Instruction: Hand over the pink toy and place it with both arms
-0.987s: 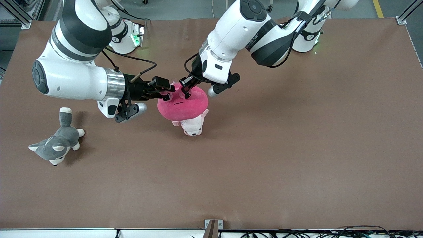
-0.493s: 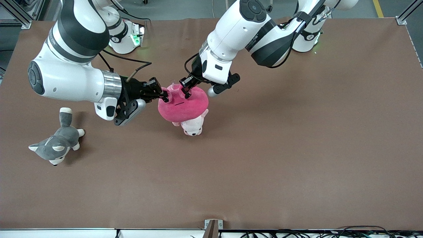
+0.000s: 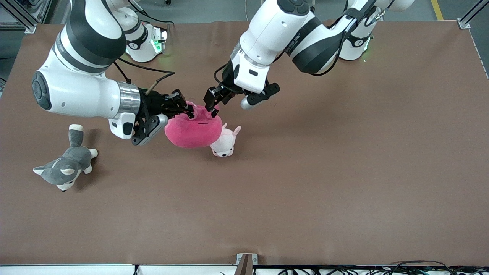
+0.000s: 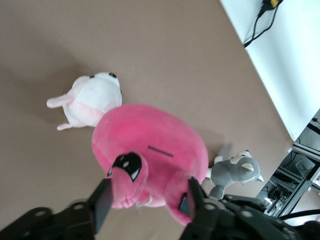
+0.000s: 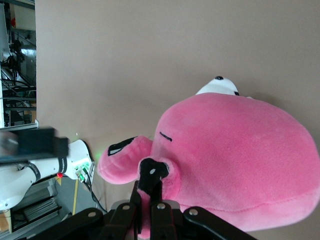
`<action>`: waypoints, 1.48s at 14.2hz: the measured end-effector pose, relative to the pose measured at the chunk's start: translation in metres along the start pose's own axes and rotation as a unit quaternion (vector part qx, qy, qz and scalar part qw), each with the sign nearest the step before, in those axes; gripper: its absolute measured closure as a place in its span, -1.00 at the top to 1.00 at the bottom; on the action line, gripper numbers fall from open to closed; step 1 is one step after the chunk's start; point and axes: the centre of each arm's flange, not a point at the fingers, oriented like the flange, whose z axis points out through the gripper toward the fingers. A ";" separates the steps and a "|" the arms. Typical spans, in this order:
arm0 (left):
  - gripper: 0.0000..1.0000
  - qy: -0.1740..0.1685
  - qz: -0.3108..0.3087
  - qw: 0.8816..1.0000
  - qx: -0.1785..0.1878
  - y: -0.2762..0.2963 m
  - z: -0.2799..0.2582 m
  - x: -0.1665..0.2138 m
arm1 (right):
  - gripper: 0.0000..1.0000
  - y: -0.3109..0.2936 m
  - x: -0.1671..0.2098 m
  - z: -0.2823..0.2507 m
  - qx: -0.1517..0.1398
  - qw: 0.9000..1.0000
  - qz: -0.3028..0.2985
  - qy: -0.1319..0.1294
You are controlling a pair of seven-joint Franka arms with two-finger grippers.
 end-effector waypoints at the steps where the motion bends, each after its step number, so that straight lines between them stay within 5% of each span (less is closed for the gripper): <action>1: 0.68 0.020 0.016 1.000 -0.001 0.002 -0.009 0.002 | -0.82 0.007 -0.002 -0.005 0.002 1.000 0.005 -0.005; 3: 1.00 0.062 0.048 0.997 0.010 0.003 -0.033 0.000 | -0.82 0.032 -0.007 -0.032 0.007 1.000 0.015 -0.003; 8: 1.00 0.106 0.135 0.978 0.117 -0.023 -0.125 0.018 | -0.82 0.116 -0.028 -0.098 0.020 1.000 -0.001 0.023; 13: 1.00 0.086 0.226 0.939 0.244 -0.075 -0.199 0.099 | -0.82 0.230 -0.032 -0.100 0.029 0.998 0.041 0.034; 21: 1.00 0.024 0.291 0.911 0.291 -0.162 -0.246 0.252 | -0.82 0.320 -0.025 -0.046 0.052 0.996 0.071 0.012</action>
